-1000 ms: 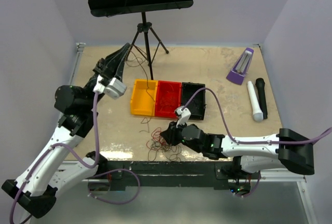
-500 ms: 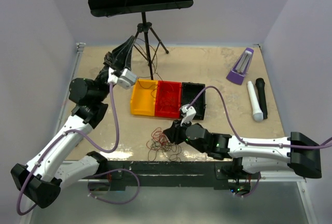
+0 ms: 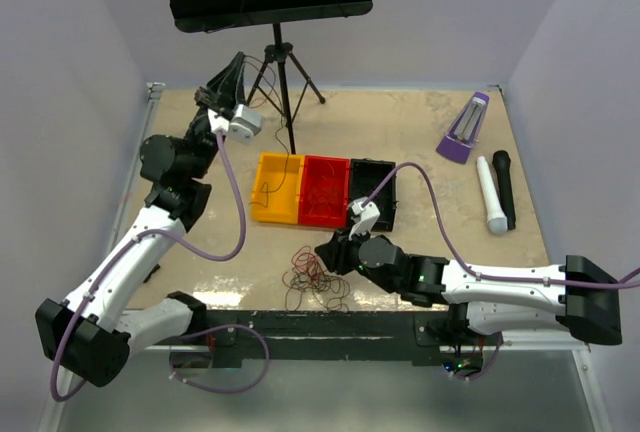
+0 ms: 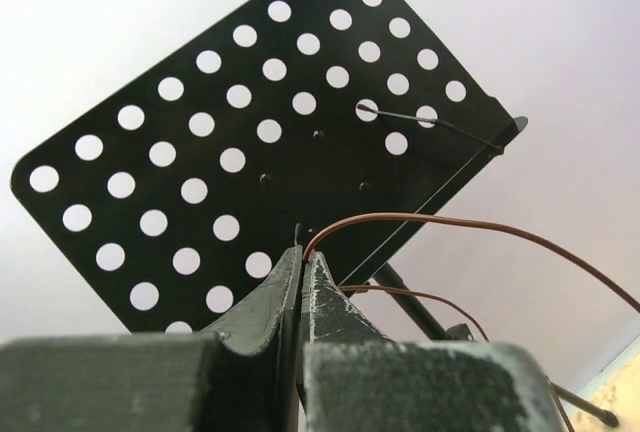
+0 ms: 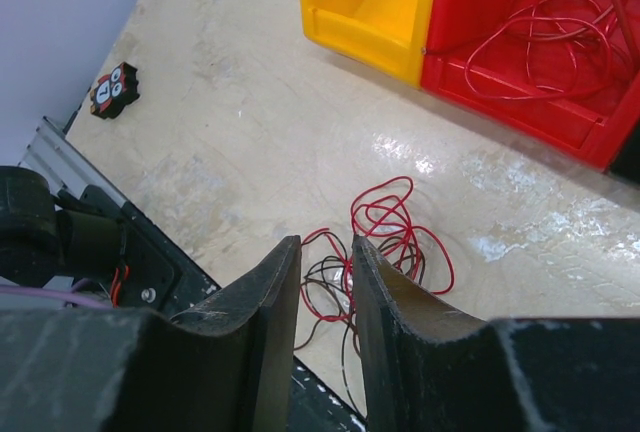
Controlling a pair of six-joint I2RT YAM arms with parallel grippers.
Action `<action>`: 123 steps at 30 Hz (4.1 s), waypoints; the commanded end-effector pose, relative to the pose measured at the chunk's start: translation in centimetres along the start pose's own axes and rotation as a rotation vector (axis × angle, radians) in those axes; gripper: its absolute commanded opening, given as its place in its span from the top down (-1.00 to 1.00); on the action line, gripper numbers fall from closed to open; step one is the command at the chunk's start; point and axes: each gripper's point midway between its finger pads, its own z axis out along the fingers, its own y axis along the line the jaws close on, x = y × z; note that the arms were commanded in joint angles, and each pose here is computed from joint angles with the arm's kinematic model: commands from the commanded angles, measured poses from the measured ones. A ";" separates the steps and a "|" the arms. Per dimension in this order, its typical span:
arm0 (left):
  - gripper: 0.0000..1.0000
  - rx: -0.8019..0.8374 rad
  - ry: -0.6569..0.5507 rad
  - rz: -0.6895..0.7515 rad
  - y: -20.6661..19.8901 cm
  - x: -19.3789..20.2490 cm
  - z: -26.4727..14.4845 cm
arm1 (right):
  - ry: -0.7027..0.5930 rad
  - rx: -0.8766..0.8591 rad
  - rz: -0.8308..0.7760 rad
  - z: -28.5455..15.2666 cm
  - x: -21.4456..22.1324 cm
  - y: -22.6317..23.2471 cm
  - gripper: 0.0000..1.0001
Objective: Untangle the cables
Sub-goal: Place the cable in the bin.
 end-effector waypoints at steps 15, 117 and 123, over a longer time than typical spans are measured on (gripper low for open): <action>1.00 0.126 0.015 0.021 -5.7 3.9 -2.2 | -0.062 -0.026 0.046 -0.6 -2.2 1.1 0.41; -0.68 0.681 0.728 -0.797 -14.8 19.5 -18.1 | -0.073 0.074 -0.310 24.4 -16.6 -3.3 -0.04; -0.78 0.607 0.714 -0.837 -11.7 18.9 -16.7 | -0.039 0.048 -0.264 25.3 -14.5 -3.6 0.26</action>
